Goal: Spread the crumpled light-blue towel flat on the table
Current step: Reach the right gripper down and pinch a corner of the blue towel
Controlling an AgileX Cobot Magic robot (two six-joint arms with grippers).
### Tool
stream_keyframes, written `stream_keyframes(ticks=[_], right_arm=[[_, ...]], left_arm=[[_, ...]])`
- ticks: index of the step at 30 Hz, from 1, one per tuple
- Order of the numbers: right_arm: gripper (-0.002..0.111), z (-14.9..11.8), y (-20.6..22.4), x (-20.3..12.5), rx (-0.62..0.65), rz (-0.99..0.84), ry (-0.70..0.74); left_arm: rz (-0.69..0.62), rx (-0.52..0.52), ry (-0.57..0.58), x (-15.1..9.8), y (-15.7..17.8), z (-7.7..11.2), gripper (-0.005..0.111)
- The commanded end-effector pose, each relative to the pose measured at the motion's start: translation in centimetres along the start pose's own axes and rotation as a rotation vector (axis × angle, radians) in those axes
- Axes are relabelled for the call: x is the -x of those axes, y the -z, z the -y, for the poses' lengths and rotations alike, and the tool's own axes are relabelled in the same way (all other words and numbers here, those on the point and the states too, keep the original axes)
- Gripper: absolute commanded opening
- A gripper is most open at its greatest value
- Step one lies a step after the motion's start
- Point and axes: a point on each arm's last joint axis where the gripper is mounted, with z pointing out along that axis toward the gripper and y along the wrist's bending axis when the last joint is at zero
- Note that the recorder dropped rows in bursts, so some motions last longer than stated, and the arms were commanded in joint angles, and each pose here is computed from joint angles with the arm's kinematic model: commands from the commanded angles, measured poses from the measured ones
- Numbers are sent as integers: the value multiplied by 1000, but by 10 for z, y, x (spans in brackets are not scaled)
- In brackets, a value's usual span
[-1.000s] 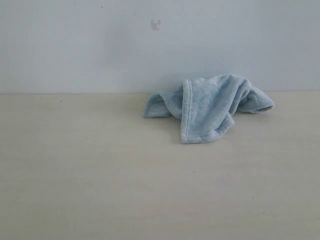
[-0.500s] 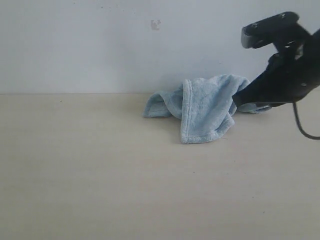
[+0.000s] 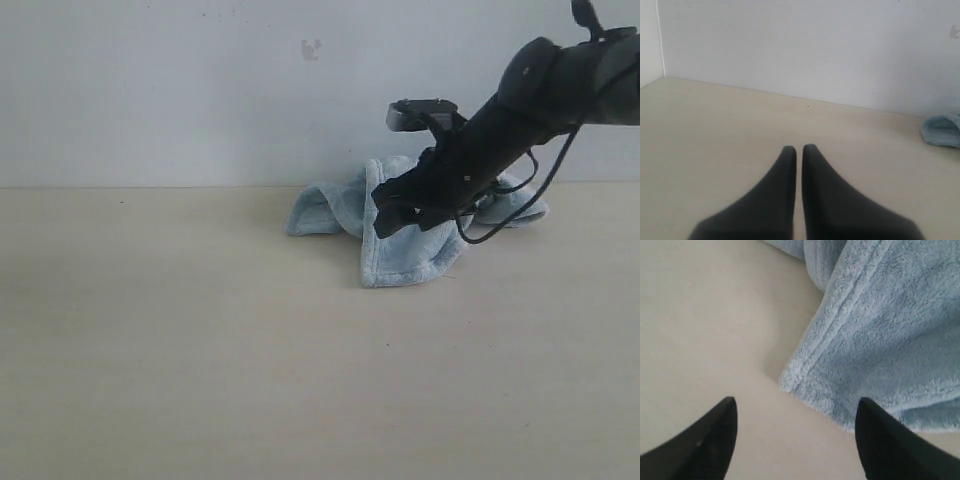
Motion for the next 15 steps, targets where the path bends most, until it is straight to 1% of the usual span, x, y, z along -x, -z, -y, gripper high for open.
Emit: stream_keyframes(ticks=[1, 3, 8, 11, 15], right_arm=[[62, 5, -12, 10, 4, 14, -3], [62, 4, -20, 10, 11, -14, 46], [62, -3, -43, 5, -57, -90, 180], [62, -11, -52, 6, -87, -83, 208], [62, -20, -68, 2, -80, -95, 217]], left_arm=[[11, -5, 0, 0, 0, 0, 4], [11, -5, 0, 0, 0, 0, 4], [11, -5, 0, 0, 0, 0, 4], [11, -5, 0, 0, 0, 0, 4], [11, -5, 0, 0, 0, 0, 4]])
